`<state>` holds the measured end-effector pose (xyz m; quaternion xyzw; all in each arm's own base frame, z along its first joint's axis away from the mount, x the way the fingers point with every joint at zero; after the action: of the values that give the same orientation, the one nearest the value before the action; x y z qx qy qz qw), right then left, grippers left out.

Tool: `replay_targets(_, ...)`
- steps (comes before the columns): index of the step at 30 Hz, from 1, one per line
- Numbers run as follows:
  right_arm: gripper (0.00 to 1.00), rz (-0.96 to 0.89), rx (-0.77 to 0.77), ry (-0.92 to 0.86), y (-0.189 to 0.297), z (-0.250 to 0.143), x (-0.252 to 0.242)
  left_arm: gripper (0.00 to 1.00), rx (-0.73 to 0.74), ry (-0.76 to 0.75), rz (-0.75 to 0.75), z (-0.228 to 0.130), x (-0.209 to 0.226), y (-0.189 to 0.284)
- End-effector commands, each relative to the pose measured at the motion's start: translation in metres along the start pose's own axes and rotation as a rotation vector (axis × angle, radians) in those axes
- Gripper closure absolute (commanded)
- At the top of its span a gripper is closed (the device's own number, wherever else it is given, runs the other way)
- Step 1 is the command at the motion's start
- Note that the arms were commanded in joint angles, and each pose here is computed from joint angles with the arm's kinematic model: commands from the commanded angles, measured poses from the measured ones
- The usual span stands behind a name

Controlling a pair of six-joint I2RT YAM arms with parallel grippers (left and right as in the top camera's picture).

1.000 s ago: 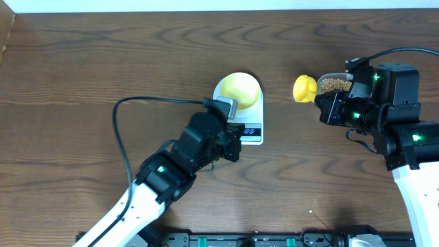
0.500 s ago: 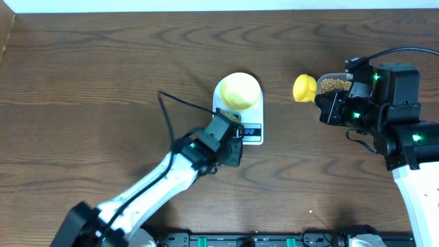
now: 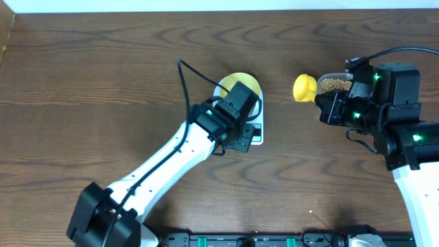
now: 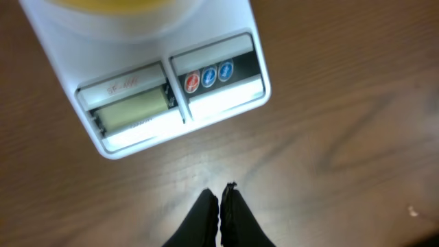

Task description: Scoop item into bowl and weigh 50g on scale

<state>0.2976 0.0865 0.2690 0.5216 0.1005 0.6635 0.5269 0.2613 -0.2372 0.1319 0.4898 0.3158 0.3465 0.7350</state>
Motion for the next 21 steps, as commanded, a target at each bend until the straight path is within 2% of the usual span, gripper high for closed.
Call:
replay_targets(1,0.99,0.012,-0.019,0.022,0.007,0.004,0.004,0.93,0.011,-0.026,0.021,-0.015,0.006,-0.026)
replay_targets(12,0.99,0.013,-0.02,0.023,0.007,0.005,0.005,0.93,-0.112,-0.022,0.111,-0.001,0.022,-0.053)
replay_targets(21,0.99,0.013,-0.021,0.023,0.007,0.005,0.005,0.93,-0.047,-0.006,0.118,-0.009,0.026,-0.088)
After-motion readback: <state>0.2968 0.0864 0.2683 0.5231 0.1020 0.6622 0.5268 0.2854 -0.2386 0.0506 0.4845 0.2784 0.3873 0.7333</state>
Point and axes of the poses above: each gripper's point midway between its finger pads, its own y axis back along the fingers, its own x axis along the line the jaws close on, z = x × y, the point moved 2 cm from there along y, back along the fingers, and after that the axes turned 12 degrees about -y, right-handed, at the moved point
